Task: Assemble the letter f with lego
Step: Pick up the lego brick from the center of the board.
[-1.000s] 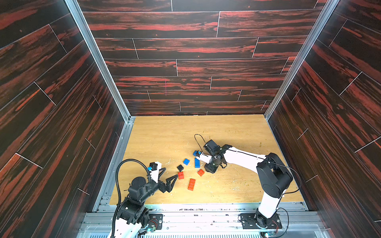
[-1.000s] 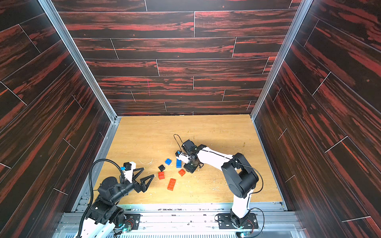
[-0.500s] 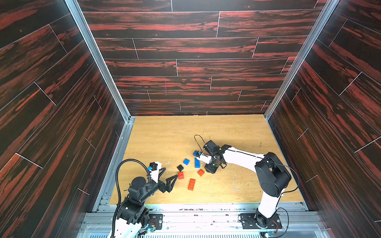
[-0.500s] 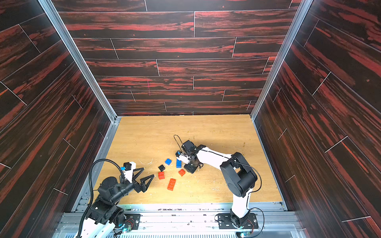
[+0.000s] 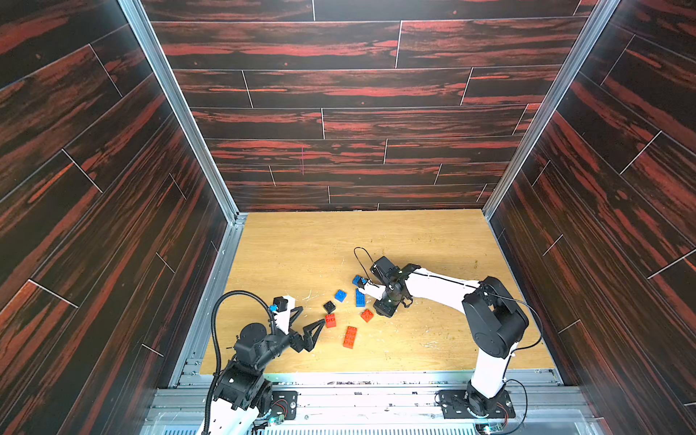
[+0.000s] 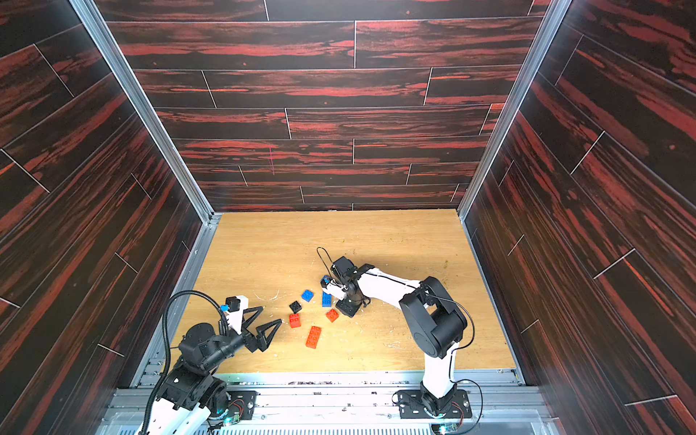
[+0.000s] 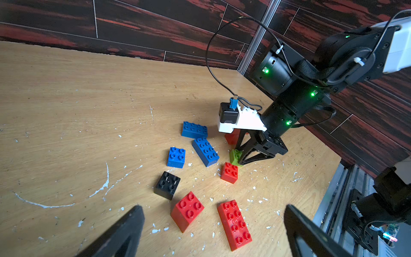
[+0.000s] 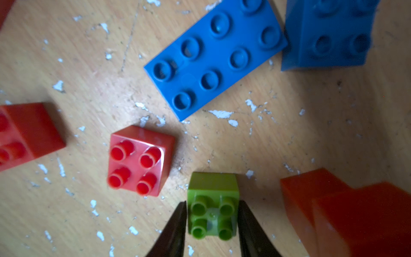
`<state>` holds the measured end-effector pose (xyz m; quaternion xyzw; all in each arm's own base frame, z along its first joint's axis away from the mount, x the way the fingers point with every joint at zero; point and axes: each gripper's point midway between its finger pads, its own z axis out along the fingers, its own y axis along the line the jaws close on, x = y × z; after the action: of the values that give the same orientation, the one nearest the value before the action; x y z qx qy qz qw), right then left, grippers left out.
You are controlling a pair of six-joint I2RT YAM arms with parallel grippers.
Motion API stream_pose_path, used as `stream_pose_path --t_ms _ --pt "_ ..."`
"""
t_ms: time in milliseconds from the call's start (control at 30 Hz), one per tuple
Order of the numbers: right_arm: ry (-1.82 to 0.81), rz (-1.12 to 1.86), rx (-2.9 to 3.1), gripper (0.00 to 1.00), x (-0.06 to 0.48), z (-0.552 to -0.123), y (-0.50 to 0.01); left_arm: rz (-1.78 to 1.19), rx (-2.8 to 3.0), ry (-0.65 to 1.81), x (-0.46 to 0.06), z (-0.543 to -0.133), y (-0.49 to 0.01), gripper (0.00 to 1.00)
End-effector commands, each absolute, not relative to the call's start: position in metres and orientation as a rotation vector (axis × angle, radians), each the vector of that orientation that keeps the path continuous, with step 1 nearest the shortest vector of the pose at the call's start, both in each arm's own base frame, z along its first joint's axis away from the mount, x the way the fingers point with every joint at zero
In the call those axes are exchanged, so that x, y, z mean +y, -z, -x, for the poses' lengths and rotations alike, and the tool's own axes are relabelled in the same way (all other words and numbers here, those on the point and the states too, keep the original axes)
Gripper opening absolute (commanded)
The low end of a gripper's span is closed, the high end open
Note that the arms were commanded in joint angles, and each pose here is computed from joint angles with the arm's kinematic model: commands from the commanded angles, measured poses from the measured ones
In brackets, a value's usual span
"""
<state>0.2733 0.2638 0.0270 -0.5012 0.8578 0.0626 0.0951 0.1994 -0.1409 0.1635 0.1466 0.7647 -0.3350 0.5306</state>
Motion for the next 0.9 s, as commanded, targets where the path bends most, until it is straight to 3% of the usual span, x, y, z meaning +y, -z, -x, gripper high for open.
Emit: stream_pose_path --t_ms 0,200,433,867 --pt "-0.203 1.505 2.548 0.33 0.268 -0.271 -0.028 -0.36 1.822 0.797 -0.142 -0.199 -0.163 1.0" --pt "-0.206 1.513 2.551 0.25 0.268 -0.27 -0.028 -0.359 1.82 0.795 -0.141 -0.2 -0.163 1.0" --pt "-0.182 1.549 2.528 0.24 0.264 -0.269 -0.038 -0.359 1.823 0.795 -0.141 -0.199 -0.162 1.0" --pt "-0.319 1.753 2.278 0.24 0.253 -0.262 -0.118 -0.361 1.82 0.798 -0.142 -0.199 -0.163 1.0"
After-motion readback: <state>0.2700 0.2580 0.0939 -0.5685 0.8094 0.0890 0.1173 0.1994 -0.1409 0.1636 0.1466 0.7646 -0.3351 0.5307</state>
